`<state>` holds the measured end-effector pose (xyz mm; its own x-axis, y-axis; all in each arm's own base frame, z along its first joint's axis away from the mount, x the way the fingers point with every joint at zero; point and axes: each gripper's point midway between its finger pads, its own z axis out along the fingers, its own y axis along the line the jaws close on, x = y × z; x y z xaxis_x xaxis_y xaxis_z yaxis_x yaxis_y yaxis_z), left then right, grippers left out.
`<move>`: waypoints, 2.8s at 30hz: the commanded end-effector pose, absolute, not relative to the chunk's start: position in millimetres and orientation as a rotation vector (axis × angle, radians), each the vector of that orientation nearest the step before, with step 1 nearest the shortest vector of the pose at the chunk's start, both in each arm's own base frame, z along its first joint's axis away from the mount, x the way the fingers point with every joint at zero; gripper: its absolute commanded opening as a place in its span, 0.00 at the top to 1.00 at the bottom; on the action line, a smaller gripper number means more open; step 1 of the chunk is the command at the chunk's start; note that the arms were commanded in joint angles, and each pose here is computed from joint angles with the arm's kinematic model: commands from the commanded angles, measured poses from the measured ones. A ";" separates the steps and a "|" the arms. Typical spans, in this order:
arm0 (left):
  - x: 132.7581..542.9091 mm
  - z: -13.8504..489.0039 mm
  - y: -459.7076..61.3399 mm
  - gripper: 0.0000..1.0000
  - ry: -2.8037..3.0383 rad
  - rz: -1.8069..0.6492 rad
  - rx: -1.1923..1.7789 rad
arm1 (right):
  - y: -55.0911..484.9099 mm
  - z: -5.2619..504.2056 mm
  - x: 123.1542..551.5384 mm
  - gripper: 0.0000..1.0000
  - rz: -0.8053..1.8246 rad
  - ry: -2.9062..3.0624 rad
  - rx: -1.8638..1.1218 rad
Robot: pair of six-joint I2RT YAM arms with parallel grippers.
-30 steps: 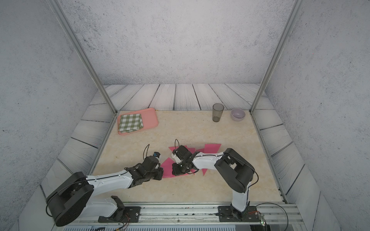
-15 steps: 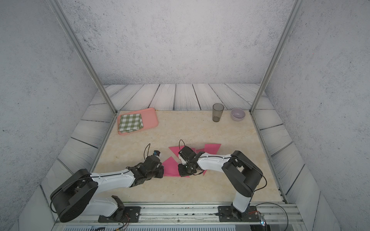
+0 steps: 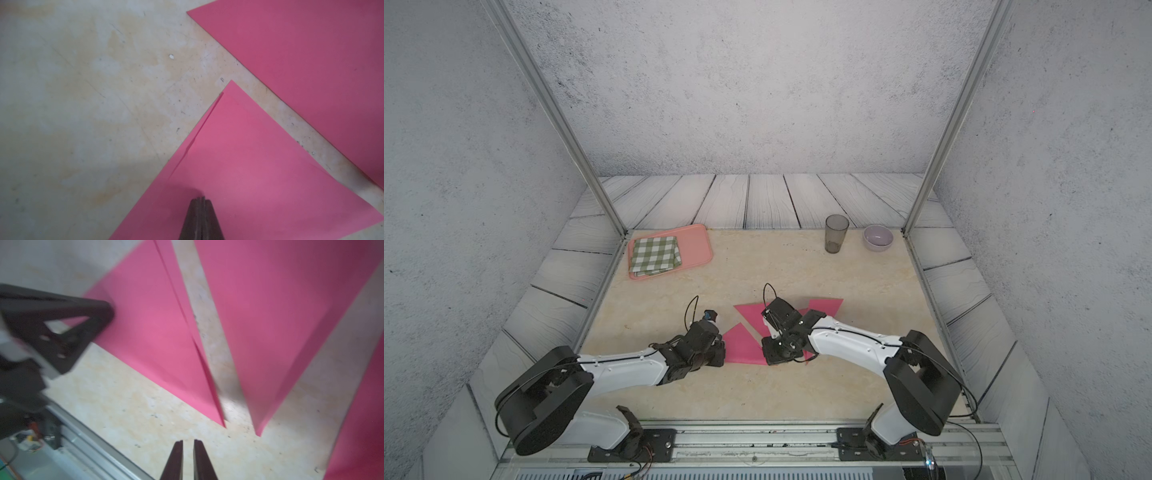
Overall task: Fold the square paper diagonally
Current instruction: Fold the paper at the center of the board.
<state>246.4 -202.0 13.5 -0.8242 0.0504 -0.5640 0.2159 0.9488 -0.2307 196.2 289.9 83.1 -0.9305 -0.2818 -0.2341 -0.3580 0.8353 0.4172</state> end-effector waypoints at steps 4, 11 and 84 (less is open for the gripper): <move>217.9 -26.8 -168.4 1.00 2.704 -0.192 0.223 | 335.0 87.1 196.9 0.87 0.874 2.826 -0.543; 217.9 -24.4 -169.1 1.00 2.701 -0.197 0.230 | 368.8 43.9 198.9 0.88 0.858 2.872 -0.592; 209.6 138.6 -234.3 0.69 2.370 -0.804 0.412 | 319.2 -18.5 211.8 0.91 0.822 2.990 -0.473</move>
